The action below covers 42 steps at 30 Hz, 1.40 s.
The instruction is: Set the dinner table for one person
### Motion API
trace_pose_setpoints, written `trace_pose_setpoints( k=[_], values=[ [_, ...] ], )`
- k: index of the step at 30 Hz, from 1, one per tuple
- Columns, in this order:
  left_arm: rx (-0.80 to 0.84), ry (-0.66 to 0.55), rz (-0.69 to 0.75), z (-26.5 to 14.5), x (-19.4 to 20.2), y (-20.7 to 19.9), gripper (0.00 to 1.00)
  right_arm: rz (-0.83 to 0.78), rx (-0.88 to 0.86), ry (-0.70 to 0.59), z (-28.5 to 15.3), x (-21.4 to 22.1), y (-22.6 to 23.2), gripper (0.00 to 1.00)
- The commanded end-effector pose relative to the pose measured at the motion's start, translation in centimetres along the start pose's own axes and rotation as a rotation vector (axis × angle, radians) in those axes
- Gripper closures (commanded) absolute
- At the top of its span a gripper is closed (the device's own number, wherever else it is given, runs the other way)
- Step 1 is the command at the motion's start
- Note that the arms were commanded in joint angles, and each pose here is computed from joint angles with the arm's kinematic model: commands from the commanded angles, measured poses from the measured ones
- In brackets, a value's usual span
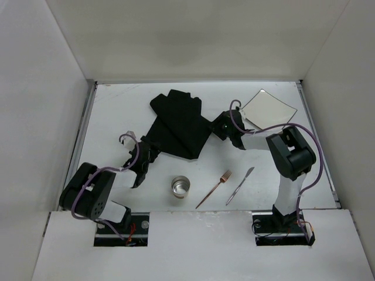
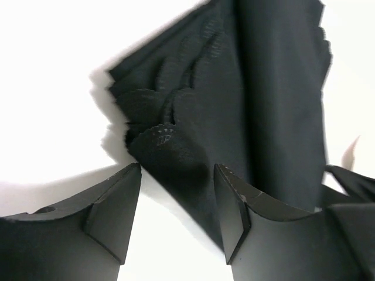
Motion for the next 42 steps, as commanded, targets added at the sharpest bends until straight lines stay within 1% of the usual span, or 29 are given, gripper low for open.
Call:
trace_pose_setpoints(
  k=[1, 5, 7, 9, 13, 14, 15, 17, 19, 21, 23, 26, 29, 31, 33, 35, 37, 39, 40, 42],
  values=[
    [-0.198, -0.073, 0.148, -0.6, -1.3, 2.6, 0.49, 0.006, -0.039, -0.008, 0.2, -0.9, 0.9, 0.45],
    [-0.205, -0.018, 0.118, -0.2, -1.3, 2.2, 0.48, 0.004, -0.055, 0.009, 0.6, -1.0, 1.3, 0.48],
    [-0.213, -0.004, 0.104, 0.5, -1.2, 2.3, 0.47, 0.003, -0.058, 0.012, 0.7, -0.9, 1.4, 0.52],
    [-0.2, 0.026, 0.071, 1.1, -1.0, 1.8, 0.47, 0.004, -0.061, 0.006, 0.9, -1.1, 1.5, 0.58],
    [-0.193, 0.023, 0.051, 2.5, -1.3, 1.4, 0.47, -0.001, -0.084, -0.002, 1.2, -1.6, 2.1, 0.77],
    [-0.192, 0.024, 0.042, 2.9, -1.3, 1.4, 0.49, -0.01, -0.093, -0.01, 1.1, -1.9, 2.5, 0.8],
    [-0.19, 0.034, 0.031, 3.4, -1.2, 1.3, 0.54, -0.026, -0.103, -0.018, 1.0, -2.1, 2.9, 0.83],
    [-0.18, 0.053, 0.004, 4.0, -1.2, 1.0, 0.66, -0.056, -0.136, -0.052, 0.8, -3.4, 4.2, 0.86],
    [-0.16, 0.043, -0.025, 4.8, -1.7, 0.5, 0.84, -0.102, -0.165, -0.1, 0.6, -5.3, 5.8, 0.88],
    [-0.145, 0.003, -0.082, 5.6, -3.0, 0.0, 0.92, -0.139, -0.186, -0.147, 0.5, -7.5, 7.7, 0.9],
    [-0.13, -0.071, -0.161, 6.2, -5.1, -0.6, 0.96, -0.165, -0.208, -0.183, 0.5, -9.7, 9.9, 0.91],
    [-0.12, -0.213, -0.213, 6.3, -8.4, -1.3, 0.98, -0.191, -0.249, -0.263, -0.3, -13.8, 13.4, 0.92],
    [-0.072, -0.288, -0.245, 5.2, -10.9, -2.5, 0.99, -0.199, -0.274, -0.369, -4.0, -17.2, 15.3, 0.93],
    [-0.036, -0.308, -0.241, 4.1, -11.5, -3.4, 0.99, -0.212, -0.23, -0.442, -7.5, -17.8, 14.1, 0.93],
    [-0.031, -0.331, -0.209, 3.0, -11.2, -3.7, 0.99, -0.202, -0.12, -0.49, -10.0, -16.0, 10.3, 0.93],
    [-0.04, -0.338, -0.179, 2.2, -10.9, -3.4, 0.99, -0.174, -0.002, -0.47, -10.6, -12.7, 5.6, 0.93],
    [-0.054, -0.338, -0.157, 1.5, -10.6, -2.6, 0.99, -0.148, 0.064, -0.369, -9.7, -8.2, 2.1, 0.94],
    [-0.062, -0.332, -0.139, 0.7, -10.2, -2.0, 0.99, -0.145, 0.099, -0.262, -8.7, -4.6, -0.4, 0.94],
    [-0.069, -0.325, -0.127, 0.3, -9.9, -1.6, 0.99, -0.148, 0.11, -0.222, -8.6, -3.1, -1.3, 0.95],
    [-0.086, -0.307, -0.108, -0.7, -9.2, -0.6, 0.99, -0.155, 0.118, -0.193, -9.1, -1.4, -2.1, 0.95]
  ],
)
Point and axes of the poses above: each gripper's point midway between its finger pads, its own z axis out along the fingers, its own y axis along the line the jaws close on, x = y × z, the point moved 6 cm from there along -z, back along the fingers, and after that the axes turned 15 degrees about -z, right-handed, at the moved point
